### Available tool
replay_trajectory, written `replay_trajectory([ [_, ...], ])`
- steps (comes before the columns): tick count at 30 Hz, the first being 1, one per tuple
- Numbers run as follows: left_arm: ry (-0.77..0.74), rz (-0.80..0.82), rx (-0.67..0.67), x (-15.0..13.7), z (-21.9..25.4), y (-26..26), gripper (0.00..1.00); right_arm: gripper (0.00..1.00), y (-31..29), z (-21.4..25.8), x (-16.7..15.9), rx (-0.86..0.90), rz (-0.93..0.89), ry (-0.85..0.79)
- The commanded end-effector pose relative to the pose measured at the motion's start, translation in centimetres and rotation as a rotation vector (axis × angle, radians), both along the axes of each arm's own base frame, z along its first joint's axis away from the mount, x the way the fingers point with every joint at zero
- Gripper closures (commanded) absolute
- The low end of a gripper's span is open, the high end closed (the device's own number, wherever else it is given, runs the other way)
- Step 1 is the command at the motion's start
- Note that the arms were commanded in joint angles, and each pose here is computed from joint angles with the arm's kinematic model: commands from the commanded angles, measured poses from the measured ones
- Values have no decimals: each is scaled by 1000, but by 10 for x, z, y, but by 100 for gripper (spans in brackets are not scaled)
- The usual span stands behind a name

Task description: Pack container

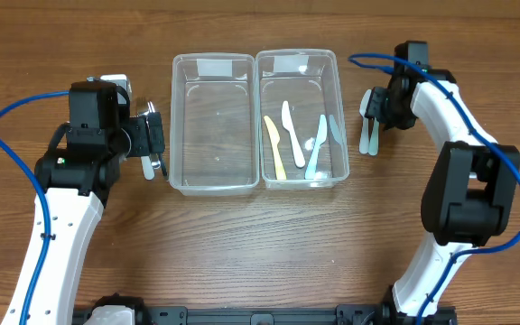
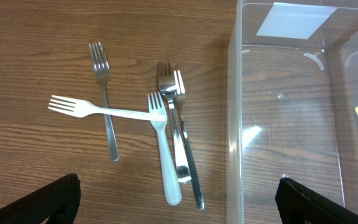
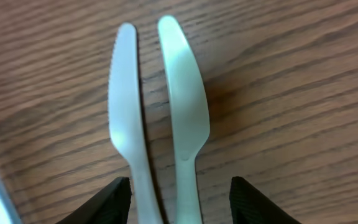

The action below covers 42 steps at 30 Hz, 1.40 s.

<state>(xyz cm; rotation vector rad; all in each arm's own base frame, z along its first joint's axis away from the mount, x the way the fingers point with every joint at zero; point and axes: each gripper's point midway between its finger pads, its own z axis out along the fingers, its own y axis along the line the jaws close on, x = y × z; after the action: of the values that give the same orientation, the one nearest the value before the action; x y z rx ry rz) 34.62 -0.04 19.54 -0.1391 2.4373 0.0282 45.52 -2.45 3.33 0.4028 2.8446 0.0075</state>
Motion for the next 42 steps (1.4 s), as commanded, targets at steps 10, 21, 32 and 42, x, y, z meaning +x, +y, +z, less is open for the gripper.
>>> replay_trajectory([
  [10,-21,-20,-1,5,9,-2,0,49,-8,-20,-13,25,-14,31],
  [21,-21,-20,-1,5,9,-1,0,57,-8,-26,-16,28,-21,37],
  [32,-21,-20,-1,5,9,-1,0,57,-7,-27,-18,33,-42,44],
  [42,-21,-20,-1,5,9,-1,0,57,-6,-32,-22,41,-71,54],
])
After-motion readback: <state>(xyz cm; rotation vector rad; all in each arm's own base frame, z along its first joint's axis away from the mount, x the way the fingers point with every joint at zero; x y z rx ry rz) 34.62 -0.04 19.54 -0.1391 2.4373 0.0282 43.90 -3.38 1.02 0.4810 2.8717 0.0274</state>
